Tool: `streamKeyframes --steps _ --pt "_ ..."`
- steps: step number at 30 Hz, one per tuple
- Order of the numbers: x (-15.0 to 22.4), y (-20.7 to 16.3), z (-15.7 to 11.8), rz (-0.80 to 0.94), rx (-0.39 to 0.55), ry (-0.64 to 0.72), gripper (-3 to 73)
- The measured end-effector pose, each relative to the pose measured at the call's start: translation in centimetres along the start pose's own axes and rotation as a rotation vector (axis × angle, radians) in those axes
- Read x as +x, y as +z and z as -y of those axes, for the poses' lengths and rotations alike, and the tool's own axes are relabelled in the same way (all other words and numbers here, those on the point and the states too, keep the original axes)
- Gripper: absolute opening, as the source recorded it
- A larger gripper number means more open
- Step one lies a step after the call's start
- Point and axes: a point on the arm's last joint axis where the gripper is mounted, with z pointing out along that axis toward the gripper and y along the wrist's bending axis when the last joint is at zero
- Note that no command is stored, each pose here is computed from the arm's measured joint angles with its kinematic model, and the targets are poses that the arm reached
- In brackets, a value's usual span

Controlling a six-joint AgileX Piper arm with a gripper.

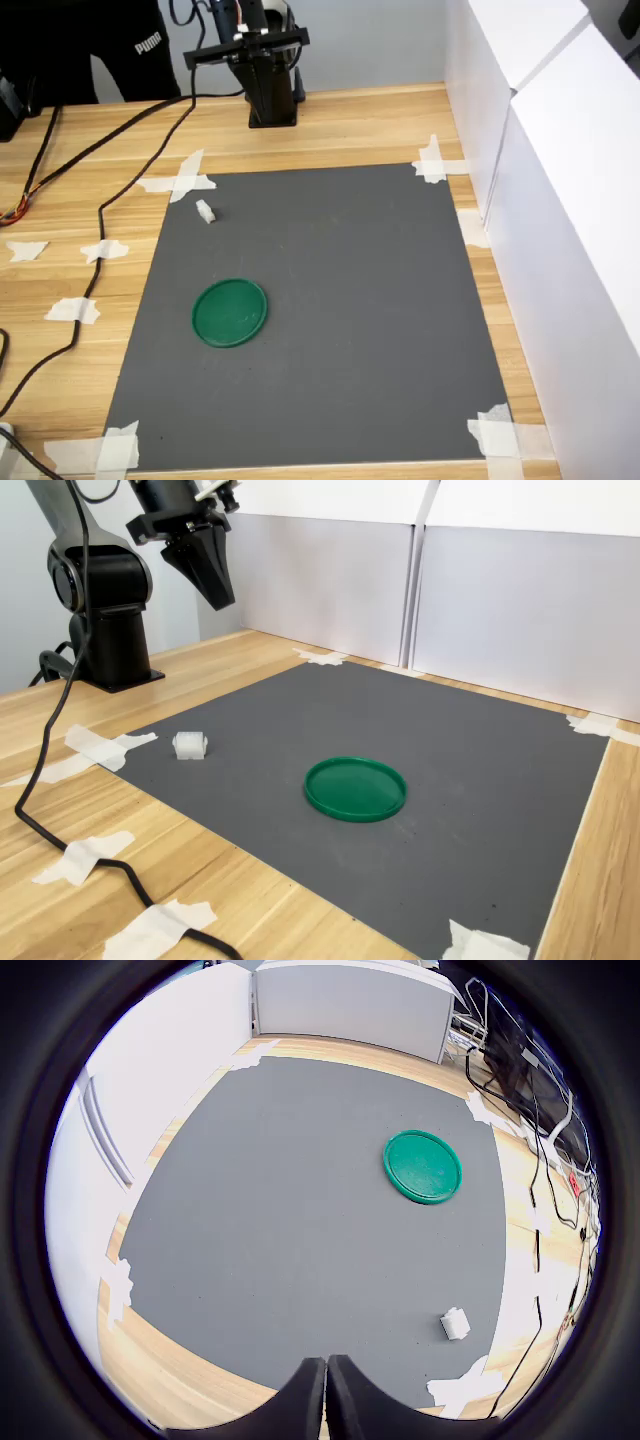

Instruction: Grasp a white terminal and put it on the green lid.

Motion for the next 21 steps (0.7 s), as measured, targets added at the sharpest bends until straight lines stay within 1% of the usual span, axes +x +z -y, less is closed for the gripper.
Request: streamKeyframes --steps 3,6,14,17,21 --pt "-1.1 -0.1 0.5 -0.048 0.003 0.041 -1.6" --pt "-2.0 0.0 1.1 -0.105 0.011 0.052 -1.6" --pt "-4.0 0.9 2.4 -0.265 -0.006 0.040 -1.6" --pt "-5.0 1.0 2.8 -0.300 -0.019 0.033 -1.6" --pt "-6.2 1.6 3.4 -0.330 -0.021 -0.014 -1.6"
